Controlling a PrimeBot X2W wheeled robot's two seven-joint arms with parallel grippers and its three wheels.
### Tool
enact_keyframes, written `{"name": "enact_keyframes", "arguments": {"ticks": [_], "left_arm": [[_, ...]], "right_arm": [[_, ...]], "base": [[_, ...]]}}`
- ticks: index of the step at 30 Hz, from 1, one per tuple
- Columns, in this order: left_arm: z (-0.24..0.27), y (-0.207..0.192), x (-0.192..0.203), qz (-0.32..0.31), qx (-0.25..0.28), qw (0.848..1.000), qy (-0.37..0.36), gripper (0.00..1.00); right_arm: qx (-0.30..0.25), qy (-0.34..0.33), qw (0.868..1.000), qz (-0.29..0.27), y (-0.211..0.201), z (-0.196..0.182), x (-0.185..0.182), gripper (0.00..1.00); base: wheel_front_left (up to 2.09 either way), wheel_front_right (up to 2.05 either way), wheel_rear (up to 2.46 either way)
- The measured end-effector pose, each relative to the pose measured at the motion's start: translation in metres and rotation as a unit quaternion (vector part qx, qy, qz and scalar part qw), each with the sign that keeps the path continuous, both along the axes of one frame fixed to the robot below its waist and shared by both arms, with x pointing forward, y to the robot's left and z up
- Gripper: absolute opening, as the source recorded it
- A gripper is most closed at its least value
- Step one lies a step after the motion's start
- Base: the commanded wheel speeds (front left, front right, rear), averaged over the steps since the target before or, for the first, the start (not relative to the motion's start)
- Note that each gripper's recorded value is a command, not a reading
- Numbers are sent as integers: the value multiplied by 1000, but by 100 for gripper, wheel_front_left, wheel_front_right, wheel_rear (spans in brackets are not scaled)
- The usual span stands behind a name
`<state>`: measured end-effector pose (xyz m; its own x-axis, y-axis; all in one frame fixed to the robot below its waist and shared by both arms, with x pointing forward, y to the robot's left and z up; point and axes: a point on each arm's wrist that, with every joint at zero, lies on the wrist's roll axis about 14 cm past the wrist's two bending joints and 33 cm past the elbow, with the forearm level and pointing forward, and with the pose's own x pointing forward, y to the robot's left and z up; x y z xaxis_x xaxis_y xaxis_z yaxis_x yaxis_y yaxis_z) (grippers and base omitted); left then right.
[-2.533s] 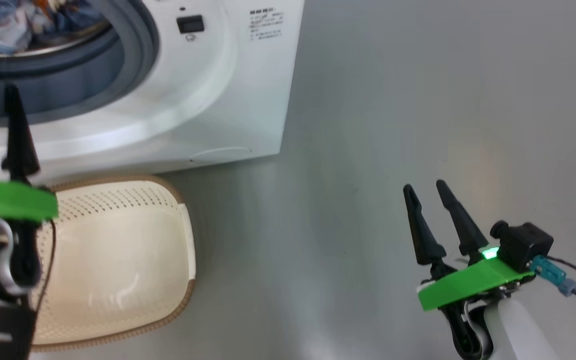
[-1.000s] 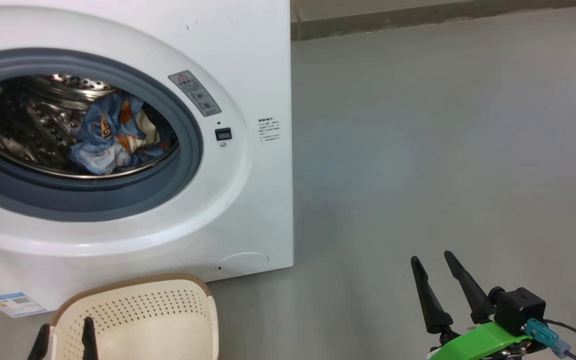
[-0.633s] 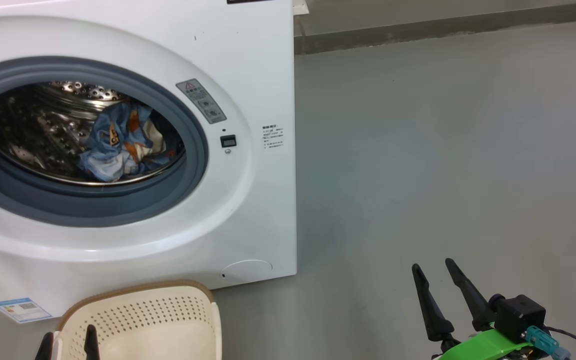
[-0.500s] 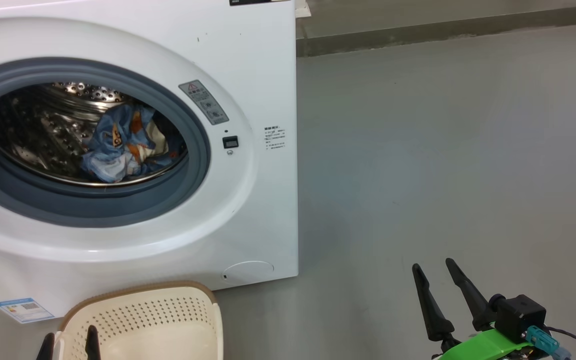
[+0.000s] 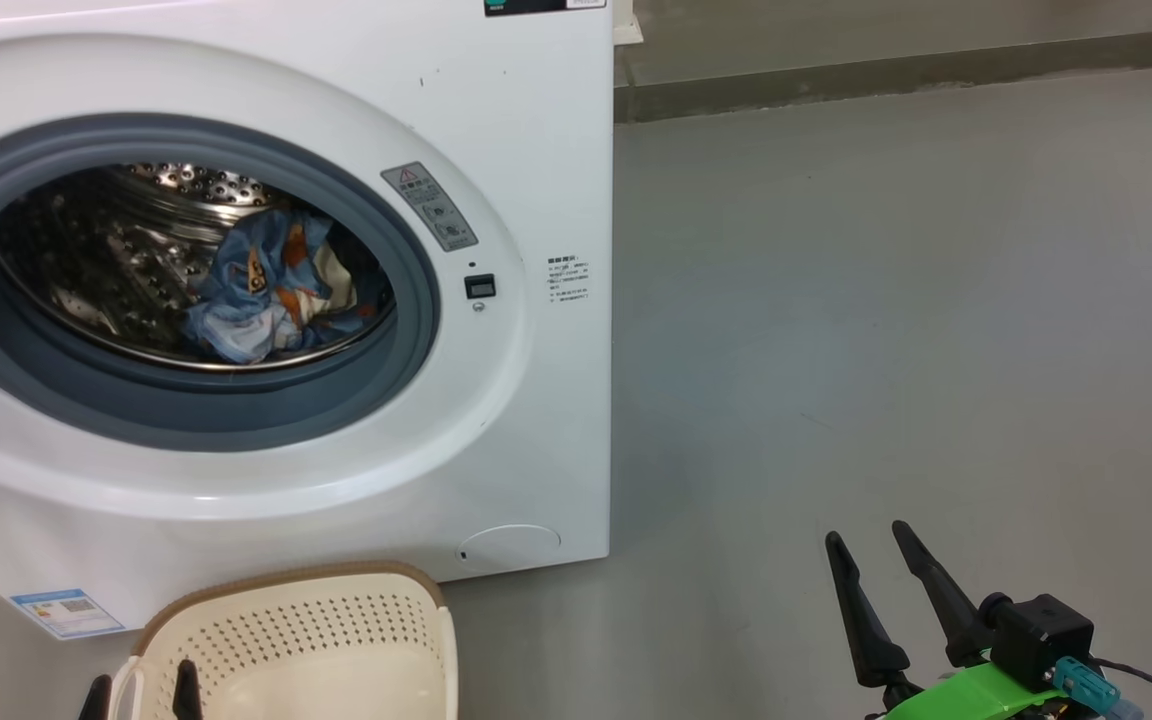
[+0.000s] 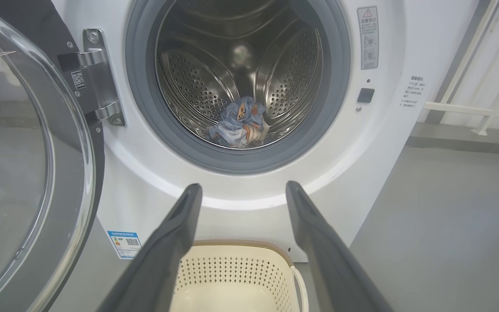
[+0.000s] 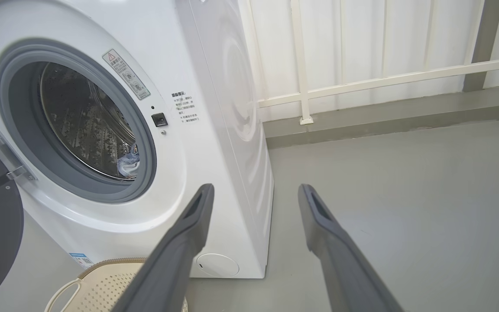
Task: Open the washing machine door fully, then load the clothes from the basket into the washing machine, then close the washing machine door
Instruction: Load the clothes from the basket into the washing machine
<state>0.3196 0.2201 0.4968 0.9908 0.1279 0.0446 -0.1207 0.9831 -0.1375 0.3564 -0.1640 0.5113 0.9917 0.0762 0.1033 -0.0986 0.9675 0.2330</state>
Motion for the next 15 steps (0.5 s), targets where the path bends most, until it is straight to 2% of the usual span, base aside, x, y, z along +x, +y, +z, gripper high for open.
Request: {"name": "enact_keyframes", "arguments": {"ticks": [15], "left_arm": [[1, 2, -2, 3, 0, 1000, -2, 100]], "right_arm": [[0, -2, 1000, 3, 2, 1, 0, 100]], "base": [[0, 0, 0]]}}
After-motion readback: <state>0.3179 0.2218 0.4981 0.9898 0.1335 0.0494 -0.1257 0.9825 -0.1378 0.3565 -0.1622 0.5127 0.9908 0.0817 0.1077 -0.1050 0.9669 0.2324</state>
